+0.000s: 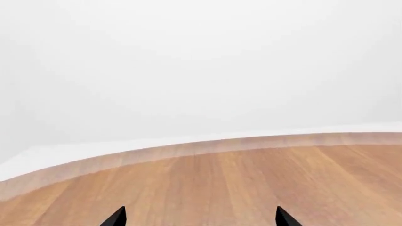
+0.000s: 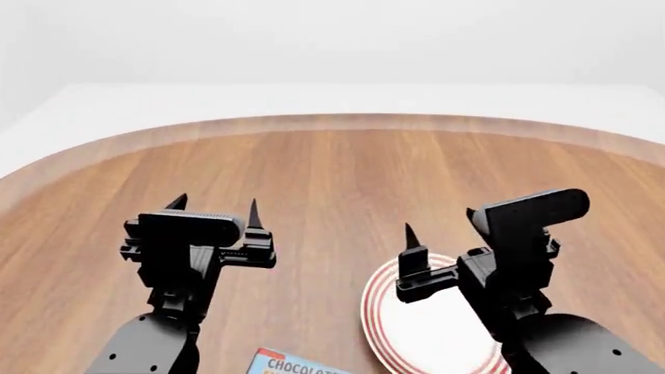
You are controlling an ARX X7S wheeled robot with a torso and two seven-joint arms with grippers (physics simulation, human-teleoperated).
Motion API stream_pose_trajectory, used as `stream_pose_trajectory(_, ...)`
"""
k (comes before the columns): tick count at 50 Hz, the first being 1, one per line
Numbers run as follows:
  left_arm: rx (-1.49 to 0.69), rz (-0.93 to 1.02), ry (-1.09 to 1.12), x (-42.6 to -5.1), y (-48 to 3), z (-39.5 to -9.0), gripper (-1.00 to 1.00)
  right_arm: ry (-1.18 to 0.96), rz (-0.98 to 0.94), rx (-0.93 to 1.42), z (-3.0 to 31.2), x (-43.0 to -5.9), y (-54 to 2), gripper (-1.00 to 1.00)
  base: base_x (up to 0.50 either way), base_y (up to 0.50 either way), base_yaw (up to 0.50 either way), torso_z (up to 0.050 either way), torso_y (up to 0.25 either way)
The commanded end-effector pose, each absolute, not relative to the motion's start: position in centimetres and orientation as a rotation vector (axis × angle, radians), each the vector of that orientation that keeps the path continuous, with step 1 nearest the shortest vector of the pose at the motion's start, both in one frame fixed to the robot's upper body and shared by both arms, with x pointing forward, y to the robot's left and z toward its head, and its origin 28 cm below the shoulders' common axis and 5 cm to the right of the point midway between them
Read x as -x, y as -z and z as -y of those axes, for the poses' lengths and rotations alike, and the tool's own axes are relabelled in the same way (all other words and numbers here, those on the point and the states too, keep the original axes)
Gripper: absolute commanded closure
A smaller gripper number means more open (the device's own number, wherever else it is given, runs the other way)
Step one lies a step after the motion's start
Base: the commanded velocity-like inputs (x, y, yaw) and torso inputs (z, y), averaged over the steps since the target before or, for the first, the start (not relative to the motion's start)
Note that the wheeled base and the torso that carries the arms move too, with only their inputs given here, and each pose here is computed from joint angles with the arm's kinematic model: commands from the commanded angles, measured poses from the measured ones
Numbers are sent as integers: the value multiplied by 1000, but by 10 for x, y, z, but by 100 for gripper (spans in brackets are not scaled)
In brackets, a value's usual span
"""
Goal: Put the chocolate pudding to the right of the plate.
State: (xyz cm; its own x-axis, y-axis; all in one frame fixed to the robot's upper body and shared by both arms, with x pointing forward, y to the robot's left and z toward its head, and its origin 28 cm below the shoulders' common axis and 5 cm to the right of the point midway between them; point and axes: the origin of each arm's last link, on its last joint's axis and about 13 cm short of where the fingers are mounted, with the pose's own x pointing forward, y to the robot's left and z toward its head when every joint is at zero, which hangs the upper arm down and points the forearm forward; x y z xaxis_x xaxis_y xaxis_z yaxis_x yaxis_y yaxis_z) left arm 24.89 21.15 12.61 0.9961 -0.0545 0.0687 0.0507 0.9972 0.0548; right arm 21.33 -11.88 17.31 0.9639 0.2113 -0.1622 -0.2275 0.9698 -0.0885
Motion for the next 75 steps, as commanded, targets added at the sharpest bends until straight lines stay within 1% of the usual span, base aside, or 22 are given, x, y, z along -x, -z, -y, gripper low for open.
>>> stream_pose_trajectory(1,-56,60,50,-250,-122,-211,-100,-306,-342,206,125,-196,-179,-100,0,0,0,0,0)
stream_pose_trajectory(19,-57,60,51,-250,-122,-211,-100,-343,-369,223,122,-193,-184,-100,0,0,0,0,0)
stream_pose_trajectory(30,-58,55,48,-250,-119,-211,-100,-488,-451,296,119,-188,-195,-100,0,0,0,0,0)
stream_pose_trajectory(39,-57,56,47,-251,-119,-211,-100,-512,-456,314,119,-187,-196,-100,0,0,0,0,0)
stream_pose_trajectory(40,-58,54,44,-252,-119,-212,-100,-607,-479,324,119,-185,-201,-100,0,0,0,0,0)
stream_pose_trajectory(45,-59,52,41,-252,-118,-212,-100,-639,-473,321,119,-183,-206,-100,0,0,0,0,0)
stream_pose_trajectory(46,-60,51,42,-252,-118,-212,-100,-691,-480,320,119,-181,-206,-100,0,0,0,0,0)
stream_pose_trajectory(51,-61,51,41,-252,-118,-212,-100,-753,-472,333,118,-178,-211,-100,0,0,0,0,0)
stream_pose_trajectory(59,-62,51,43,-252,-118,-212,-100,-753,-457,341,117,-179,-212,-100,0,0,0,0,0)
stream_pose_trajectory(60,-61,50,42,-253,-117,-212,-100,-830,-459,340,114,-174,-211,-100,0,0,0,0,0)
stream_pose_trajectory(63,-61,49,43,-253,-117,-212,-100,-901,-486,352,113,-172,-207,-100,0,0,0,0,0)
stream_pose_trajectory(75,-58,51,37,-254,-117,-213,-100,-924,-548,358,108,-178,-196,-100,0,0,0,0,0)
